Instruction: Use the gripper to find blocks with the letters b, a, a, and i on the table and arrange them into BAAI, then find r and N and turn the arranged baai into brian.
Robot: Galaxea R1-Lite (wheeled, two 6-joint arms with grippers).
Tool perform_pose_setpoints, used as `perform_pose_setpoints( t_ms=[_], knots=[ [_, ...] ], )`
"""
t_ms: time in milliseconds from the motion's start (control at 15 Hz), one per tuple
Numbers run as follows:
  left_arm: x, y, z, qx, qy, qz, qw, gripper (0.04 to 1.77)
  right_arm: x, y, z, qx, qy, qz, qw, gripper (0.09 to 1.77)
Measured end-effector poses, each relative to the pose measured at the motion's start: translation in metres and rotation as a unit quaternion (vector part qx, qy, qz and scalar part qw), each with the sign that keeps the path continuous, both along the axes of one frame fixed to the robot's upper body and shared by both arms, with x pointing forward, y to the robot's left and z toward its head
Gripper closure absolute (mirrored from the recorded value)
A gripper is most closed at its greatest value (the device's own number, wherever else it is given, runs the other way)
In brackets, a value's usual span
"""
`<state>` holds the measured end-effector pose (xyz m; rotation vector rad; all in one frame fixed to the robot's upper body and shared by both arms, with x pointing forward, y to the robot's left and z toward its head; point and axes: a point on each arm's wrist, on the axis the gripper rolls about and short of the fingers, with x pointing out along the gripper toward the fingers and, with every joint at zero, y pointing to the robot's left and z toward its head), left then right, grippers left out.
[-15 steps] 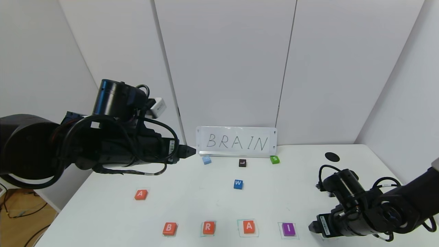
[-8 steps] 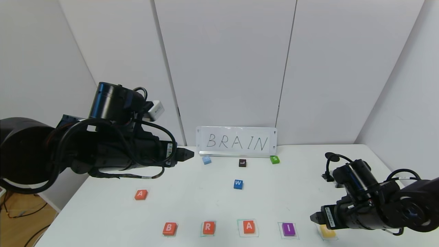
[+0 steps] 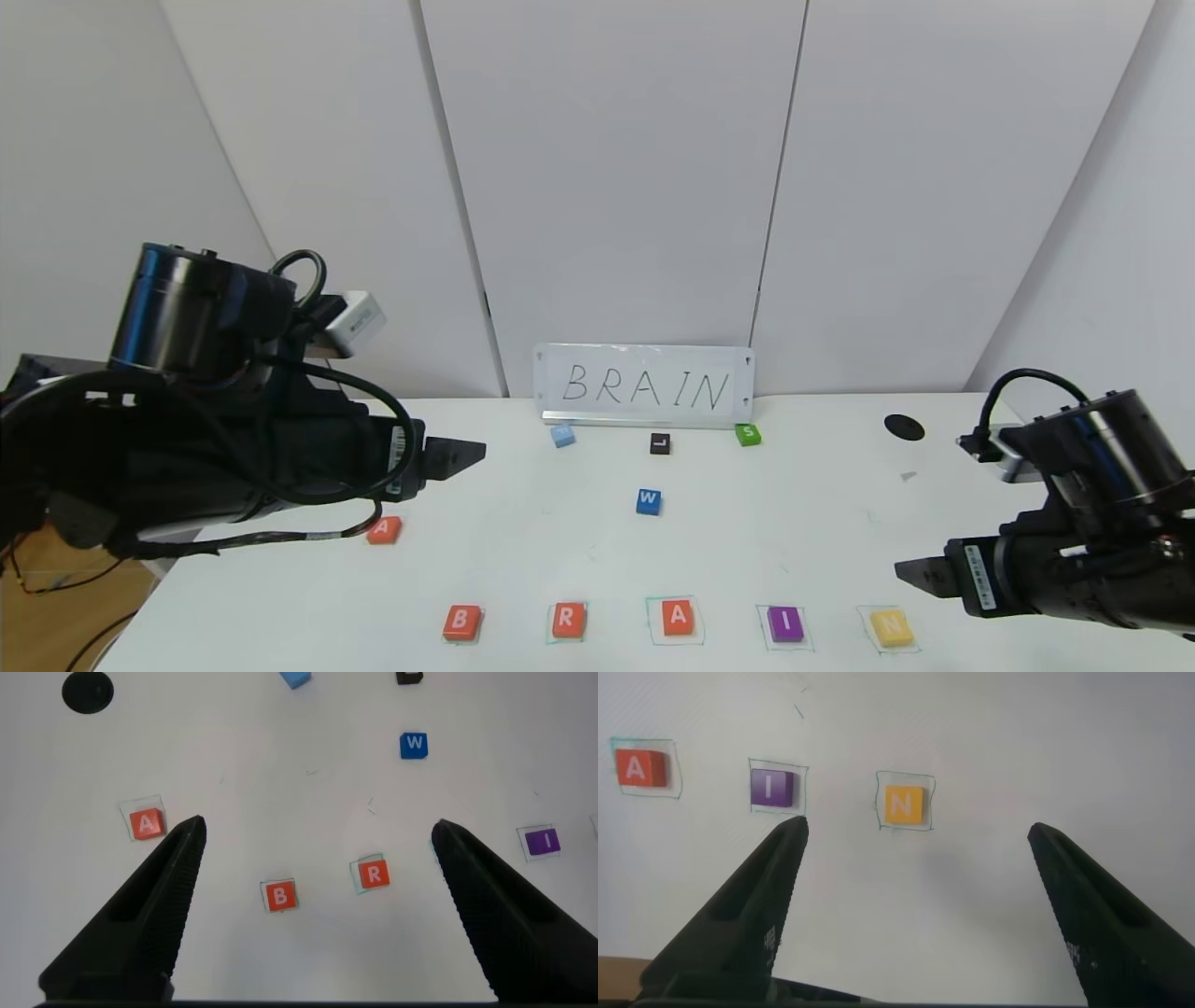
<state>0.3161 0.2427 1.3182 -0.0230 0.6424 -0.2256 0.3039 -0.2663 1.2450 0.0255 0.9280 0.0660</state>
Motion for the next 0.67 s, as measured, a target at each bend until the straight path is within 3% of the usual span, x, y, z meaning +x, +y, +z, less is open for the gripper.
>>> perform_pose_setpoints(
  t_ms=[267,667],
  knots=[
    [-0.040,0.017,-0.003,0.002,-0.005,0.005,1.0000,0.09,-0.038,-0.013,0.031,-0.006,-0.048,-0.014,0.999,0.16],
    [-0.102,0.045,-0.008,0.016,-0.019,0.030,0.9993,0.09,-0.100,-0.036,0.055,-0.008,-0.113,-0.033,0.993,0.16]
  ],
)
